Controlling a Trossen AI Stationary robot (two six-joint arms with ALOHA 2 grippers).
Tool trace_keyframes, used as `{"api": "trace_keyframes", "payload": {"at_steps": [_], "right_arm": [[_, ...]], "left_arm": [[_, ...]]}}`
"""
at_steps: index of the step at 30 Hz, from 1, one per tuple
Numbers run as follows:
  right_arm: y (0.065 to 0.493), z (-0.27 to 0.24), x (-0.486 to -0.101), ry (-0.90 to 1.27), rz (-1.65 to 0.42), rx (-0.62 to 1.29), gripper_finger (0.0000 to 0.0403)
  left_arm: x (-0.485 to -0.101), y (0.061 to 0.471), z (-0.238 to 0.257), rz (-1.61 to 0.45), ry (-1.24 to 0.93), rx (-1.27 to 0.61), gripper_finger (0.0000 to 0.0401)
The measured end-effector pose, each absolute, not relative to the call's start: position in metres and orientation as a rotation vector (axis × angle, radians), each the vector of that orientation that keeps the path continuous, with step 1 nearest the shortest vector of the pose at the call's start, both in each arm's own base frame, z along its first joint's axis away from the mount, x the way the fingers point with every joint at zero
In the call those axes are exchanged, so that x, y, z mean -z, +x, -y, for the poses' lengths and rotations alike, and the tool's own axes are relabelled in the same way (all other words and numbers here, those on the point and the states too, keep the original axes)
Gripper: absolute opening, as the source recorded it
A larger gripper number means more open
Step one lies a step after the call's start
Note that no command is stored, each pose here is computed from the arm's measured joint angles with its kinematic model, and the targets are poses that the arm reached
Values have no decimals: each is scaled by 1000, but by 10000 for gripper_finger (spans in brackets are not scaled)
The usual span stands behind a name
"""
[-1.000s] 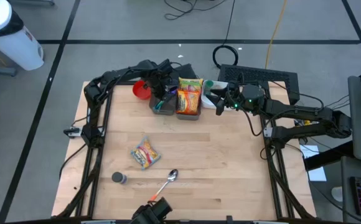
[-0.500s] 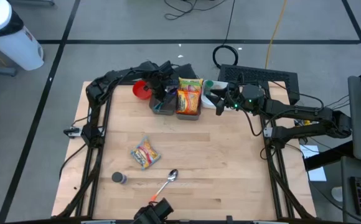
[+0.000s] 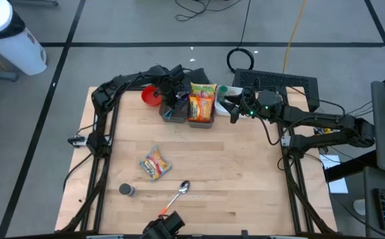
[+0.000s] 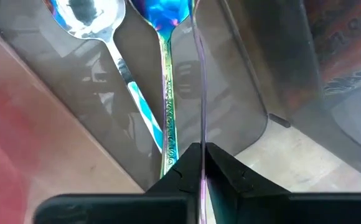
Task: Pick & Place Food Item
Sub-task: Put the purple and blue spoon into the left black bin, then put the blue noodle pack into the right black bin
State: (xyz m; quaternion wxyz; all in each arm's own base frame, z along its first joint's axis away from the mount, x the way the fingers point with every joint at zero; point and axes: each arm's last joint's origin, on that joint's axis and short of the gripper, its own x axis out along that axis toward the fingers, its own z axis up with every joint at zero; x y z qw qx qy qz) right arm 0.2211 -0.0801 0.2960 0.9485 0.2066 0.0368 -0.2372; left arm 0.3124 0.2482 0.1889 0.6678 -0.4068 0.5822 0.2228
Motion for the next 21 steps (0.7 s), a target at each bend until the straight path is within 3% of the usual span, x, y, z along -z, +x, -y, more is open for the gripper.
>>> {"api": "trace_keyframes", "payload": {"at_steps": [13,21], "right_arm": [[221,79,-294,425,-96,463,196],[221,79,-294,426,-98,463,196]], "left_arm": [[-189,314,-249,-1285,-950,-520,103],[-204,306,-253,-1198,-1055,-373,137]]}}
